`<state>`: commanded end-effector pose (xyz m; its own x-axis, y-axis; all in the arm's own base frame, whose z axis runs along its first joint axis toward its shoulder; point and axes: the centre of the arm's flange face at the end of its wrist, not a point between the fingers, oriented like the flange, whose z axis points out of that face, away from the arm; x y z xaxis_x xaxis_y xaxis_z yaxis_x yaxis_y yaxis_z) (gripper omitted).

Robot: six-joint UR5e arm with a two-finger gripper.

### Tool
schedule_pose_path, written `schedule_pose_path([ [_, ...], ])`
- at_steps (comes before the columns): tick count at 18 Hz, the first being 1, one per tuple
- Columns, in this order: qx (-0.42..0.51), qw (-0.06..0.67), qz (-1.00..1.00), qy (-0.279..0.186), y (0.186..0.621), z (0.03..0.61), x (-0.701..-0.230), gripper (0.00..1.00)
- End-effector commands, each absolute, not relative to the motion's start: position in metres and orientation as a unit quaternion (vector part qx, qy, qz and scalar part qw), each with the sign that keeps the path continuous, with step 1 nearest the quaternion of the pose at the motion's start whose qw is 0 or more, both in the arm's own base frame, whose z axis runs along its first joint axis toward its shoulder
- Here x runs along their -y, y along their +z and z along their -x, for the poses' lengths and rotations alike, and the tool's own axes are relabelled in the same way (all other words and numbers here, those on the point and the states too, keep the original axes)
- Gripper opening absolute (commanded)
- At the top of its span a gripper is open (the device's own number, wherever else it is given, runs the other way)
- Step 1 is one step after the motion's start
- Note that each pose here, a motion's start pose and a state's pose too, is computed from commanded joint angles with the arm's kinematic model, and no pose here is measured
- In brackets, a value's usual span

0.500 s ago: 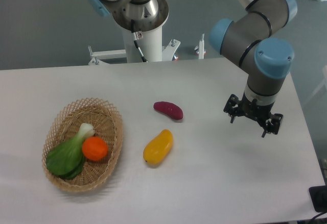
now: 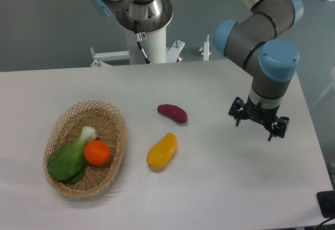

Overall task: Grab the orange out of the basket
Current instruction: 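Move the gripper over the basket and lower it onto the orange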

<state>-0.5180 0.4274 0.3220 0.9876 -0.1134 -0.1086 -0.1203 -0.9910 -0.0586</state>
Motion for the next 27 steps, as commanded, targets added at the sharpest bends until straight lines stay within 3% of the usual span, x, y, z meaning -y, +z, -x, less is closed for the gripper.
schedule_pose_path([
  [8,0.026,0.038,0.998,0.043,0.325,0.484,-0.459,1.0],
  [18,0.103,0.039,0.994,0.01,0.315,0.318,-0.548,1.0],
  [27,0.211,0.041,0.977,-0.001,0.311,0.221,-0.599,1.0],
])
